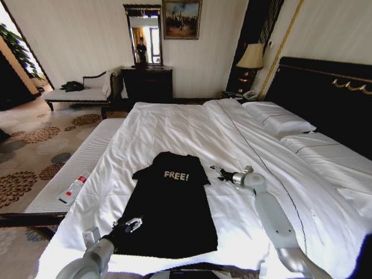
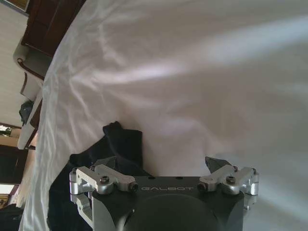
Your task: Fold the clothes on the bed.
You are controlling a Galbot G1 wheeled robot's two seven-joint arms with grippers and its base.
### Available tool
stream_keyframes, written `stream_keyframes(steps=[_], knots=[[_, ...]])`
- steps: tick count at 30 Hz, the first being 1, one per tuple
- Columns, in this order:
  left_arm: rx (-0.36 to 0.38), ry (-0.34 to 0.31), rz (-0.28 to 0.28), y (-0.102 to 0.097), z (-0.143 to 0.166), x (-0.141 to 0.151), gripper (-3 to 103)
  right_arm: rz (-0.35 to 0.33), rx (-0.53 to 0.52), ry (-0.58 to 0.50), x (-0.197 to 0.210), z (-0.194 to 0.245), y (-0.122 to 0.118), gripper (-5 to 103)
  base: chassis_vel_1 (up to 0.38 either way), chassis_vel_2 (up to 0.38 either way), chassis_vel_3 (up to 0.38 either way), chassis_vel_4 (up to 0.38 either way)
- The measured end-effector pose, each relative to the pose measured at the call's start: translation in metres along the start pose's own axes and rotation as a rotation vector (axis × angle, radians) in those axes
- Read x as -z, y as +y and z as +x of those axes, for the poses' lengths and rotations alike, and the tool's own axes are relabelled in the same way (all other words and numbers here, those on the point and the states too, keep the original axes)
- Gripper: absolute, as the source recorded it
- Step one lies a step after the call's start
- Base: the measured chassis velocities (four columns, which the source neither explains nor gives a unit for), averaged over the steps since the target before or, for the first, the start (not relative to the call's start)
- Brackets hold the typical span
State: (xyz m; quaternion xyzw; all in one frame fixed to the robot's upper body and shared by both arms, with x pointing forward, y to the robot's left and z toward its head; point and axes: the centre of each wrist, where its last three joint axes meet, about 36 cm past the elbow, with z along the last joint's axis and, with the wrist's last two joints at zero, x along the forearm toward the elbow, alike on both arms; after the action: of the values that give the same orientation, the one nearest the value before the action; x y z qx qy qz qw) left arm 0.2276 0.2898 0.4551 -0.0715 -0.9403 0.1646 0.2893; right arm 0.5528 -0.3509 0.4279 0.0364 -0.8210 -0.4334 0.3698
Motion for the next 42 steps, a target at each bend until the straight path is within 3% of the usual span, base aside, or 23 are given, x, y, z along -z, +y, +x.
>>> stream_keyframes(steps=[13,24,32,35,37,38,40,41,42], knots=[[-0.02,0.013,-0.028,0.002,0.011,0.017,100,0.078,-0.005,-0.002,0.011,0.0,0.002,100,0.0,0.0,0.0,0.0],[-0.048,-0.005,-0.06,0.001,0.017,0.029,100,0.198,0.053,0.064,-0.014,-0.033,0.031,100,0.0,0.0,0.0,0.0],[-0.039,-0.001,-0.053,0.003,0.016,0.027,100,0.197,0.046,0.091,-0.018,-0.062,0.028,102,0.0,0.0,0.0,0.0],[-0.035,-0.001,-0.054,0.005,0.015,0.027,100,0.171,0.036,0.09,-0.016,-0.068,0.022,94,0.0,0.0,0.0,0.0],[-0.034,-0.001,-0.054,0.006,0.014,0.027,100,0.169,0.034,0.089,-0.016,-0.069,0.021,94,0.0,0.0,0.0,0.0],[-0.033,-0.002,-0.053,0.006,0.014,0.027,100,0.167,0.032,0.088,-0.016,-0.068,0.019,84,0.0,0.0,0.0,0.0],[-0.033,-0.002,-0.052,0.006,0.013,0.026,100,0.165,0.029,0.089,-0.017,-0.069,0.018,84,0.0,0.0,0.0,0.0],[-0.033,-0.001,-0.05,0.007,0.012,0.025,100,0.163,0.028,0.09,-0.018,-0.069,0.017,73,0.0,0.0,0.0,0.0],[-0.033,-0.001,-0.049,0.007,0.012,0.025,100,0.162,0.027,0.09,-0.018,-0.069,0.016,73,0.0,0.0,0.0,0.0]])
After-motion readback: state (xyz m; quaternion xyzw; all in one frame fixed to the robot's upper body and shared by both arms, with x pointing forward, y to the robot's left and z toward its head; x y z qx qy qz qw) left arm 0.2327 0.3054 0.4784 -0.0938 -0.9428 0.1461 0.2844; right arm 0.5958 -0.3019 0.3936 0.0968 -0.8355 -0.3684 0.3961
